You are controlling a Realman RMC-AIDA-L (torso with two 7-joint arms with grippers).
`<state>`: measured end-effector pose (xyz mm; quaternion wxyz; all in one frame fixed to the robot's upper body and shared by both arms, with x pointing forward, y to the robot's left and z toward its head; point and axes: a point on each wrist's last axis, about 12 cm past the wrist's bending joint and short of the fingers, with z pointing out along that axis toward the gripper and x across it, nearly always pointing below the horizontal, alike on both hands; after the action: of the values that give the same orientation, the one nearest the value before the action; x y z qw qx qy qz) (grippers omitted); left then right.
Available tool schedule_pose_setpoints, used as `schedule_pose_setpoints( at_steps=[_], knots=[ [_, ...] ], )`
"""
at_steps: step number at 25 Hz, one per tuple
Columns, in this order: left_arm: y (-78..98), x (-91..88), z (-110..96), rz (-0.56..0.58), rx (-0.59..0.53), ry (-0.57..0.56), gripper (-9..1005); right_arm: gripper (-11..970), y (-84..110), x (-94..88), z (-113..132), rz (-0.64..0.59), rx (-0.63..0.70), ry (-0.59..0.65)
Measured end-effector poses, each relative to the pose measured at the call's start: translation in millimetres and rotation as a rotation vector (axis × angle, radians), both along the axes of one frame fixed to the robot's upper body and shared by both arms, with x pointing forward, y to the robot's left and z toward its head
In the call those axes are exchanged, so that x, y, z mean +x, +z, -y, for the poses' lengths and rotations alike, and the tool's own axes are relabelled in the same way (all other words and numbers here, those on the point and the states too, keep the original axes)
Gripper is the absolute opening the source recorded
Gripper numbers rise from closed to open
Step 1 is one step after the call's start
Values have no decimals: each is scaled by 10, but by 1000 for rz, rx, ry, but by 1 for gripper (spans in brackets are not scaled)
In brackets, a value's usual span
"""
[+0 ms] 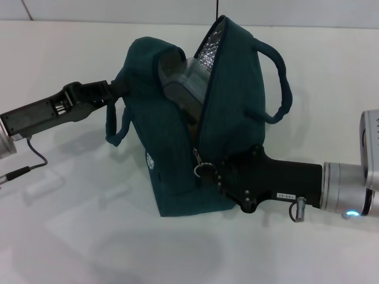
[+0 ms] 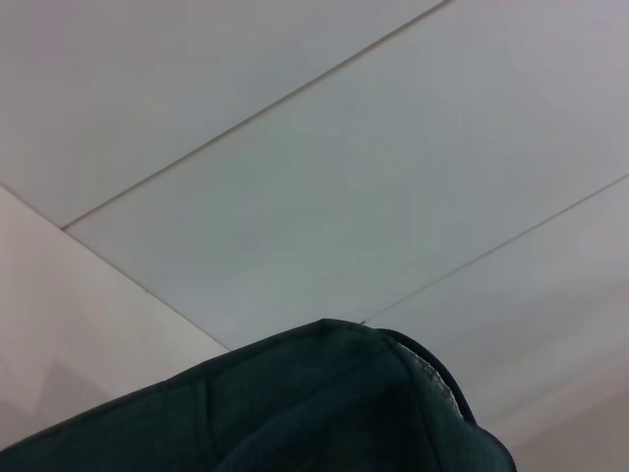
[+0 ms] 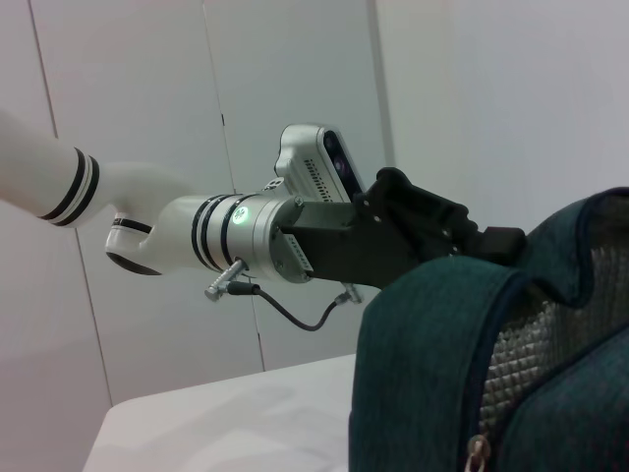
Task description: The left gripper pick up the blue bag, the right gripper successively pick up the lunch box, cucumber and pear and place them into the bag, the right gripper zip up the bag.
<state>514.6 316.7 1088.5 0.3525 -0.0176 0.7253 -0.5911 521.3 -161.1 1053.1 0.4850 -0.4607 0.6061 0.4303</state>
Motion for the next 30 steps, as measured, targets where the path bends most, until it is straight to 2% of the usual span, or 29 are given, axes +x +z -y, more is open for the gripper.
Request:
schedule_pose_setpoints(
  at_steps=[5,11,18,24,30],
  knots=[
    [6,7,-2,2,2,0,81,64,5,7,0,2,2,-4],
    [5,10,-4,2,3,2,81,10,26,27,-29,12,-2,9],
    [2,4,-17,2,5,9,82,10,42,-23,-5,0,24,36],
    [9,3,-37,6,2,19,82,10,38,-53,92,-9,55,1],
    [10,3,-38,12,6,18,82,10,151,-53,179,52,147,-24]
  ],
)
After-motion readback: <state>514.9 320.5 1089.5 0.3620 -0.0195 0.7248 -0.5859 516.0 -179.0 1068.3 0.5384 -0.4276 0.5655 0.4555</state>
